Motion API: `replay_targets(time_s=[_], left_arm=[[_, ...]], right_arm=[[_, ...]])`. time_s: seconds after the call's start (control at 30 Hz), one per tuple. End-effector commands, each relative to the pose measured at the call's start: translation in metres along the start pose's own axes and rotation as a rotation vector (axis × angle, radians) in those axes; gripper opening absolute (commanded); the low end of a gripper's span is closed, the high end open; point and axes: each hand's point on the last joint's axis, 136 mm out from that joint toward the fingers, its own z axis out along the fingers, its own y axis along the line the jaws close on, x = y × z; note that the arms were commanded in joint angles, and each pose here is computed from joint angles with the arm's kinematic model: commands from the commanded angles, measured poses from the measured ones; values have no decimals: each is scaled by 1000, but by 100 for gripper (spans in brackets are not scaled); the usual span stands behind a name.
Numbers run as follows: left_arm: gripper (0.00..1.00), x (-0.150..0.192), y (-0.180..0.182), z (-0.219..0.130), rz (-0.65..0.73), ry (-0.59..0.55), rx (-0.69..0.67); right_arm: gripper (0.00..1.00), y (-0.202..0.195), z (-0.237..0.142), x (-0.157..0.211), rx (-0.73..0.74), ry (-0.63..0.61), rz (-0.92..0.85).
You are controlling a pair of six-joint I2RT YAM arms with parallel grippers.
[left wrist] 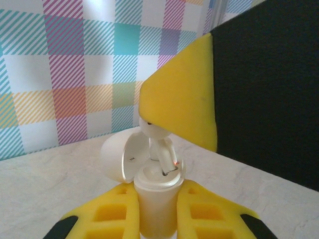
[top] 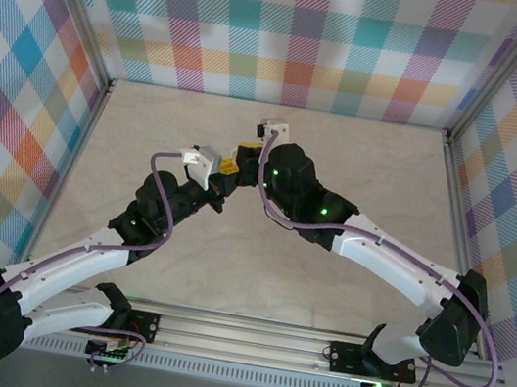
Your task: Insert the wireless bluetooth earbuds into the charging case
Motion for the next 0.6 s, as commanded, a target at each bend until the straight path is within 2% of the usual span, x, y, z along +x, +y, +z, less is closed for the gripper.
replay_targets(time_s=[0.0,0.57], left_arm=[[0,-52,-6,-3,-15,-155,10],[0,-58,-6,-3,-5,-167,4]], right_arm=[[0,5,-9,5,-38,24,20],[0,12,-12,20,-88,98,86]])
